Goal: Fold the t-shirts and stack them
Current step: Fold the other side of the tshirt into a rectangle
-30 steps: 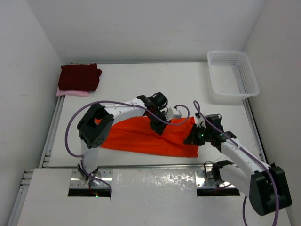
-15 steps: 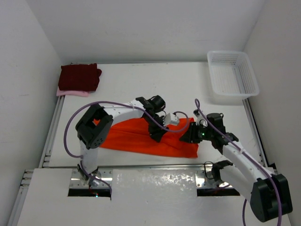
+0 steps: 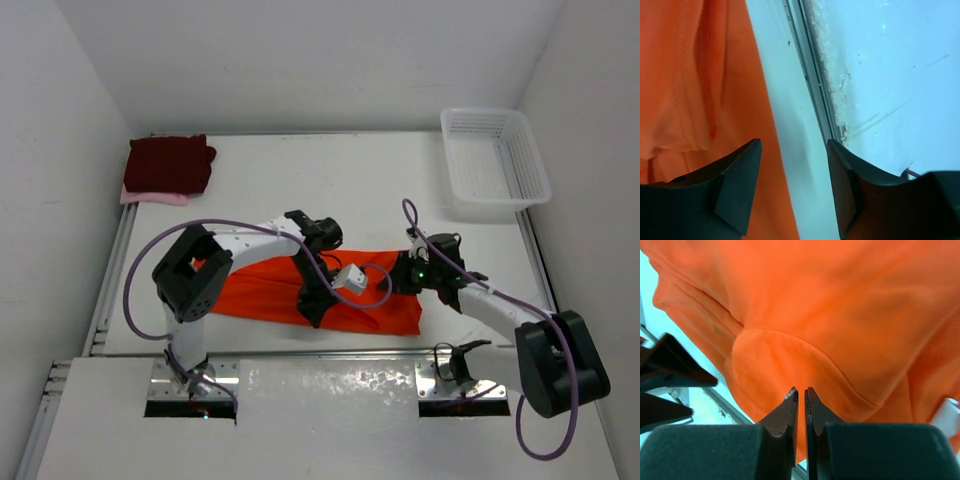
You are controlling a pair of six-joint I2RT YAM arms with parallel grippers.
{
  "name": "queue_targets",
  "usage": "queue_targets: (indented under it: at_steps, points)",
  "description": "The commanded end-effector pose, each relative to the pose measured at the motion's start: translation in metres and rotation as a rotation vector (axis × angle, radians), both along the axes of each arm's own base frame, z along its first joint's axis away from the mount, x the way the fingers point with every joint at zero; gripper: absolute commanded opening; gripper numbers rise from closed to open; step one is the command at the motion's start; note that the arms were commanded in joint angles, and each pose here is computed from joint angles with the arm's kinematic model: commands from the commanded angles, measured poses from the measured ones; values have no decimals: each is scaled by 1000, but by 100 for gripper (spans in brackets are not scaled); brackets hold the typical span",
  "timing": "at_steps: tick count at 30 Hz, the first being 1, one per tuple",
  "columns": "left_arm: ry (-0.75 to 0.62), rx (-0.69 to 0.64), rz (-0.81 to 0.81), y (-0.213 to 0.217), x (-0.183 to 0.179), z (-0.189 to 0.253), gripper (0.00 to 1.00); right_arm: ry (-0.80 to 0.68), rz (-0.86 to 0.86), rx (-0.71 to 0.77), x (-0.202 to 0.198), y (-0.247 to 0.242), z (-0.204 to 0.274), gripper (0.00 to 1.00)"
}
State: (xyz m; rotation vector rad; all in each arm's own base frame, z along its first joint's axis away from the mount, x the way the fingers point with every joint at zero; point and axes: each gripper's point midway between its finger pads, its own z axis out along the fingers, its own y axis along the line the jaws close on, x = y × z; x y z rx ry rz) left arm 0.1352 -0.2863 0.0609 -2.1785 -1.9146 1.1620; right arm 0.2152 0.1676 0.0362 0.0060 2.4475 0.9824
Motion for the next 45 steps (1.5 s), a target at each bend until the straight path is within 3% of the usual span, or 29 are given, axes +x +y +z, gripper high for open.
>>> queue_targets:
  at_steps: [1,5,8,13,14,17,22,25,26,27,29,31,34,36,40,45]
  points:
    - [-37,-84,-37,1,-6,30,54,-80,51,7,6,12,6,6]
    - [-121,-77,5,1,6,43,57,-156,131,26,-5,27,17,7]
    - [-142,-94,40,4,17,55,57,-133,180,-47,-17,24,3,8]
    - [-113,-182,424,21,97,81,57,-41,267,-108,-45,36,-32,6]
    - [-142,-187,530,37,126,83,57,-8,275,-130,-50,36,-41,6]
    - [-174,-110,763,87,165,77,56,38,251,-214,-59,20,-58,4]
    - [-226,27,1092,171,195,59,56,15,216,-395,-49,-9,-63,4]
    - [-322,107,1307,227,219,54,56,-75,196,-444,-25,-10,-42,11]
    - [-390,151,1386,251,232,52,56,-129,197,-433,-12,-4,-27,16]
    - [-413,182,1434,264,235,48,56,-167,176,-434,-1,-2,-14,27]
    - [-468,245,1559,295,248,45,56,-248,144,-417,22,6,25,31]
    - [-442,260,1626,308,253,39,56,-278,86,-396,40,4,51,33]
    - [-341,287,1645,315,251,22,57,-202,-70,-337,66,-19,73,38]
    - [-282,309,1638,312,244,9,57,-123,-142,-333,75,-41,67,46]
    - [-229,337,1659,314,242,-18,64,-30,-151,-394,91,-57,53,52]
    - [-188,347,1668,315,244,-34,64,60,-200,-414,111,-77,26,51]
